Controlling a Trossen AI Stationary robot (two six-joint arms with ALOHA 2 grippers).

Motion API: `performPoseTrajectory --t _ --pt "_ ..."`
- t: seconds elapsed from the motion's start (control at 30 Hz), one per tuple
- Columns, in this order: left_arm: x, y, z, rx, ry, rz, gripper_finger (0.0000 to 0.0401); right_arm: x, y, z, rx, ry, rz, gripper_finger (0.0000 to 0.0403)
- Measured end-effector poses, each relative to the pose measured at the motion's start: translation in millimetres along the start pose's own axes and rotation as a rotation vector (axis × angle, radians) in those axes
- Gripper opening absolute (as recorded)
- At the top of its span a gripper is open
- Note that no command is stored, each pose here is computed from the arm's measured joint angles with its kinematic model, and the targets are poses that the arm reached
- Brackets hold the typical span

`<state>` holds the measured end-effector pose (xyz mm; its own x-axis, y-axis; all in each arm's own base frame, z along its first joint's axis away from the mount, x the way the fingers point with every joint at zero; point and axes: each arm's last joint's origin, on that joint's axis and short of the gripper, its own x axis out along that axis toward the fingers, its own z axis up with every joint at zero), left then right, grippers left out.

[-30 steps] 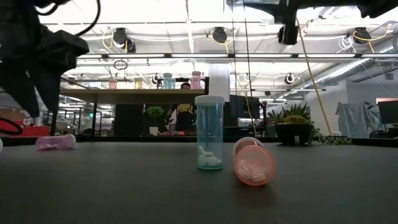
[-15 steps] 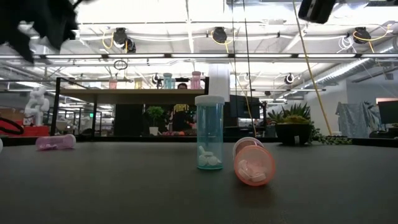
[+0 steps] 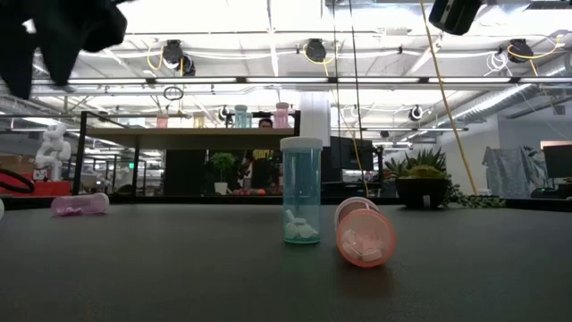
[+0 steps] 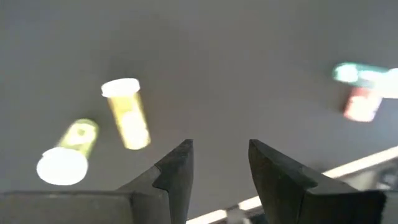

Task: Pick and place medicine bottles onto shelf by color
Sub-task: Put the right yellow pill bottle on the shelf aligned with the other yellow pill bottle

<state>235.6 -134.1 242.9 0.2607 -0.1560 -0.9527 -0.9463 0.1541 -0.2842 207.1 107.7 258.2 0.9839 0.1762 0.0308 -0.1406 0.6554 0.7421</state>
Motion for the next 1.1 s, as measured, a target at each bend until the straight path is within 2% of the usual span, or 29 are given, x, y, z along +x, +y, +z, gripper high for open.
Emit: performPoseTrajectory --t 0.2,0.47,0.7,0.87,1.1 --pt "18 7 2 0.042 -0.037 0.165 0.0154 0 1 -1 0.023 0.004 0.004 0.0176" --pt "38 5 8 0.058 -0.06 0.259 0.0154 -1 0 -3 0.02 0.016 -0.005 0.0176" --pt "67 13 18 0.043 0.016 0.372 0.0155 -1 -1 -4 0.013 0.031 -0.02 0.0176" --pt "66 17 24 0.038 0.023 0.378 0.0174 -1 -1 -4 0.017 0.035 -0.017 0.0176" --pt "70 10 26 0.126 0.062 0.314 0.0219 -1 -1 -4 0.044 0.036 -0.017 0.0176"
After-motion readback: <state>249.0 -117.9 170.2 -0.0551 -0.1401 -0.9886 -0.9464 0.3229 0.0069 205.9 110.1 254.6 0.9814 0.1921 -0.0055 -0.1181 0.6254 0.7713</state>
